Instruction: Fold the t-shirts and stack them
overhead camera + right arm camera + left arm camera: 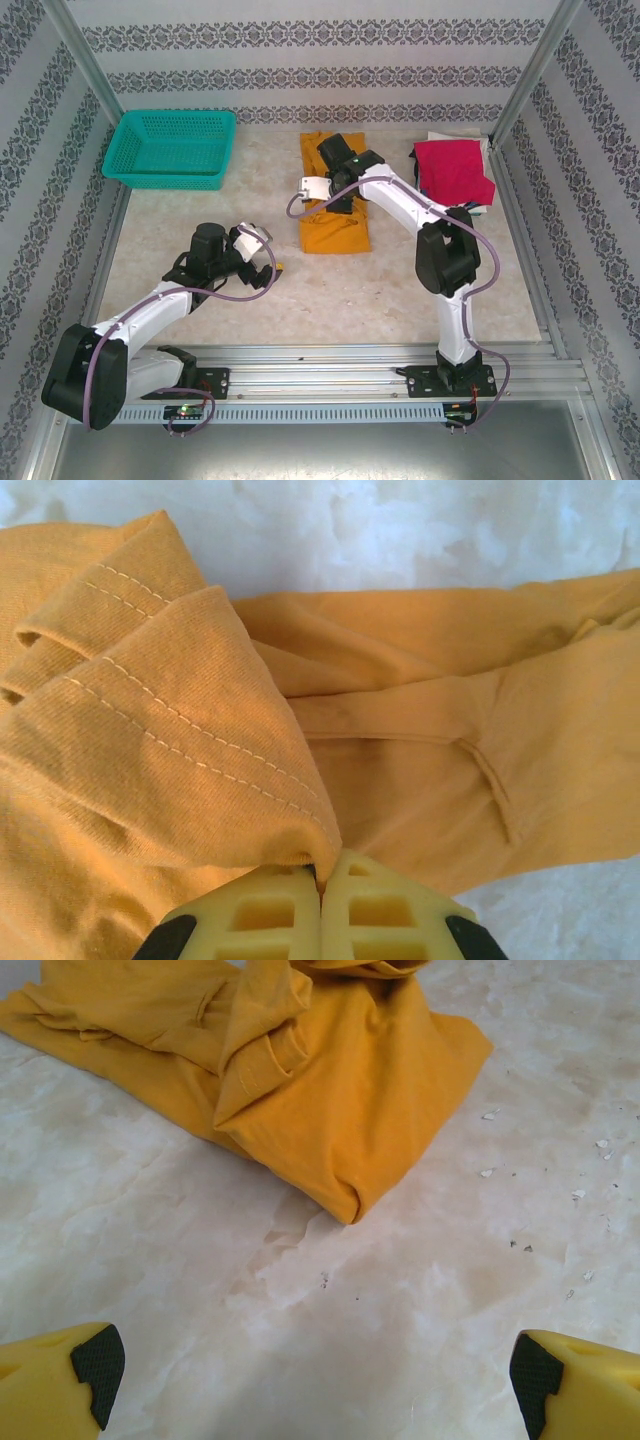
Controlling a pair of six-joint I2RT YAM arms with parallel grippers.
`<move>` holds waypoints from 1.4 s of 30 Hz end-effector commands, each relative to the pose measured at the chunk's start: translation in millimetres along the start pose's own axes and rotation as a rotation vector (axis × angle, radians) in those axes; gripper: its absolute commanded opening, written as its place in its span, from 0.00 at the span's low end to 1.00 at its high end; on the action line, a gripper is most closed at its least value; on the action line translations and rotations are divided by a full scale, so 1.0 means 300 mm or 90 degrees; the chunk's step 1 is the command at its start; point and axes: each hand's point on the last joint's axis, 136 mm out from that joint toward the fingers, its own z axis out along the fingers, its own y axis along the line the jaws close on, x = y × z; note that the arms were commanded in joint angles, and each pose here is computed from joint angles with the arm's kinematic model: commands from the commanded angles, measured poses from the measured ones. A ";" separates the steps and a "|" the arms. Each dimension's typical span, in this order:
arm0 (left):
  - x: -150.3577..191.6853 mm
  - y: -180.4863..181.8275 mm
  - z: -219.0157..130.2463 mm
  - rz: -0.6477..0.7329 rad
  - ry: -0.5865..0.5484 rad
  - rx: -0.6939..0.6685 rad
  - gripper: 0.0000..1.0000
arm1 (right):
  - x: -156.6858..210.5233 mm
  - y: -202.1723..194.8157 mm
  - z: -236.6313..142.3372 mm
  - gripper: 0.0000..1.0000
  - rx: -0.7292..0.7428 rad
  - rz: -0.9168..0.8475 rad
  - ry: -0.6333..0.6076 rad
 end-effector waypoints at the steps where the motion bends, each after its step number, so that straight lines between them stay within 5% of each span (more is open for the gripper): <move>1: -0.039 0.002 -0.001 0.030 -0.029 -0.004 1.00 | 0.018 -0.036 0.007 0.00 0.010 -0.010 0.015; 42: -0.044 0.017 0.025 0.034 -0.026 -0.005 1.00 | 0.111 -0.137 0.166 0.00 0.039 0.038 0.053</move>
